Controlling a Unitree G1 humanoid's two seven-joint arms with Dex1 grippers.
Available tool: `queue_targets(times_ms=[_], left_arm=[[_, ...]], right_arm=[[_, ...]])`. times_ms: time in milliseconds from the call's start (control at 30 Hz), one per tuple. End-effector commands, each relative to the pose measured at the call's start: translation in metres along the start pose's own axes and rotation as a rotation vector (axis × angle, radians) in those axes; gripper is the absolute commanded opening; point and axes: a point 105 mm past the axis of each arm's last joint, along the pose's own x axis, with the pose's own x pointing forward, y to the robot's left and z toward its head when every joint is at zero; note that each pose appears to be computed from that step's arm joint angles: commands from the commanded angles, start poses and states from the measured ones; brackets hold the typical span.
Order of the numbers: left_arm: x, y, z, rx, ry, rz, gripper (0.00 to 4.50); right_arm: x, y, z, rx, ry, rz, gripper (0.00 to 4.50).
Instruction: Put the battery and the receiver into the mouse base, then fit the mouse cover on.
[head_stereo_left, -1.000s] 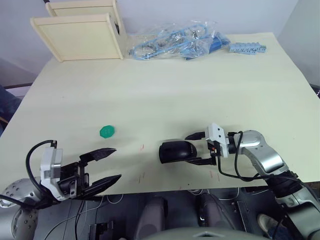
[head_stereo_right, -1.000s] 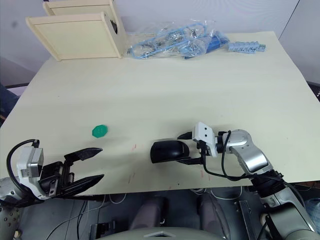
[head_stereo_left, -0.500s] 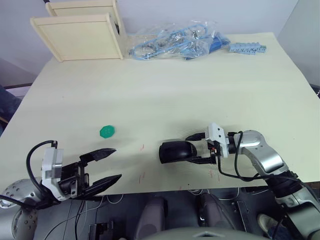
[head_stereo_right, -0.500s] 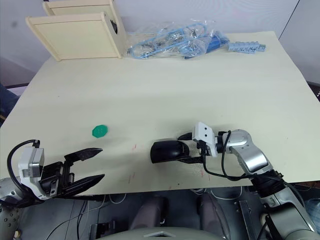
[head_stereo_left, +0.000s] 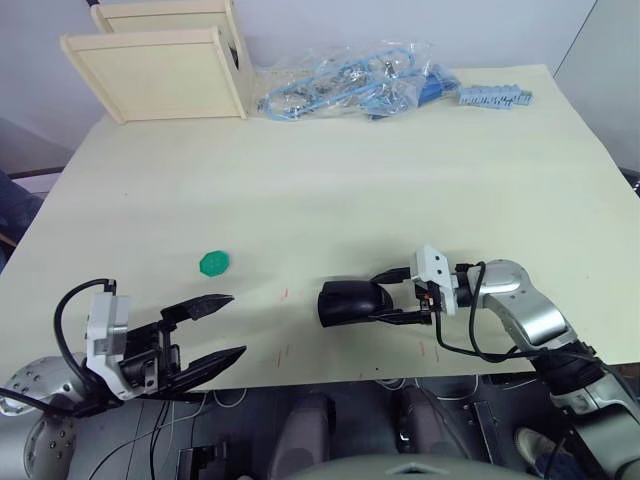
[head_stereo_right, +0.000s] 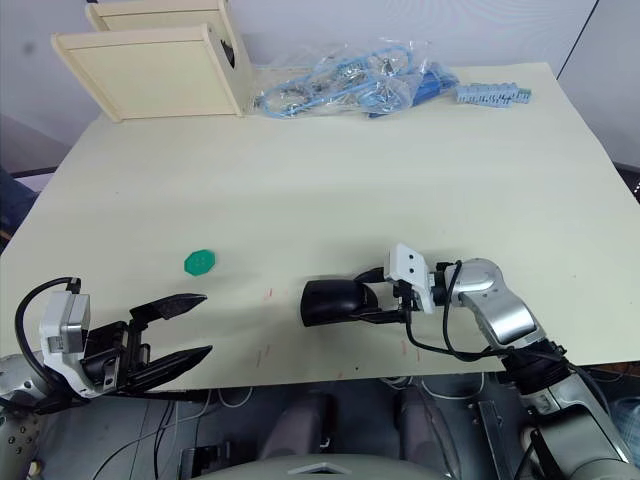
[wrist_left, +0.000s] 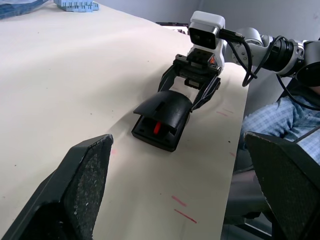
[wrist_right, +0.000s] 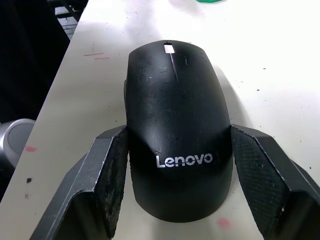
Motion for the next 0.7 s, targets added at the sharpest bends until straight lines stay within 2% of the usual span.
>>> queue_targets(times_ms=[33, 333, 700], left_arm=[[0.002, -0.003, 0.005, 0.023, 0.012, -0.015, 4.50], [0.002, -0.004, 0.004, 0.021, 0.022, -0.011, 4.50], [0.002, -0.003, 0.004, 0.021, 0.032, -0.010, 4.50]], right_arm=[[-0.001, 0.000, 0.025, -0.099, -0.015, 0.012, 3.08], [0.001, 0.001, 0.038, -0.168, 0.107, -0.016, 3.08], [0.004, 0.013, 0.055, -0.137, 0.215, 0.008, 3.08]])
